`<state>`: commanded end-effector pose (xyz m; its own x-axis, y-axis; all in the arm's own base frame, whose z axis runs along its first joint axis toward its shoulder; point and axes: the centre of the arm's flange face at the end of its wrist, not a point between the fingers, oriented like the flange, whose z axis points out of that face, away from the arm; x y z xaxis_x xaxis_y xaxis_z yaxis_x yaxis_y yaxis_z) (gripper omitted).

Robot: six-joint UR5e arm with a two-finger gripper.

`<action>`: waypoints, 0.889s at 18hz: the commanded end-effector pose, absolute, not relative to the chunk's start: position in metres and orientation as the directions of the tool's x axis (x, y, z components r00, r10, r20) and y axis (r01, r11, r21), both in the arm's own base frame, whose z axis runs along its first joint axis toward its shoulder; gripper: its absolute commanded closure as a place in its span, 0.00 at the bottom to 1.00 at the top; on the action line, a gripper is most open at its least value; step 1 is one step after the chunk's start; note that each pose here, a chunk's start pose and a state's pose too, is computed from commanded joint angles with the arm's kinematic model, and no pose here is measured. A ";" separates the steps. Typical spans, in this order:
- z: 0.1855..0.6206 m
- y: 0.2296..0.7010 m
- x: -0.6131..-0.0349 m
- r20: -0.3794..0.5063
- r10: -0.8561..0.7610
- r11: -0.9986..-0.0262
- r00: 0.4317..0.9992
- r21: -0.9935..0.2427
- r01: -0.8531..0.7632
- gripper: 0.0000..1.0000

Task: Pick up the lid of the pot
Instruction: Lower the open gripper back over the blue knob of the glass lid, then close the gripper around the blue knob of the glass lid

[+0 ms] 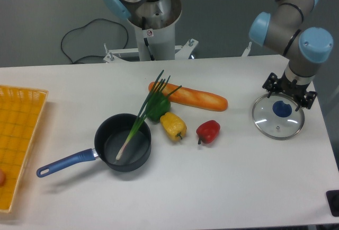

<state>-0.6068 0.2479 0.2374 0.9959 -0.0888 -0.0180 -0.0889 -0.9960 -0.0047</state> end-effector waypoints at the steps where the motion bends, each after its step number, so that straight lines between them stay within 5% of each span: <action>1: 0.237 0.249 -0.607 -0.017 -0.089 -0.996 0.996 -0.017 -0.089 0.00; 16: 0.233 0.251 -0.613 -0.017 -0.132 -0.991 0.991 -0.022 -0.132 0.00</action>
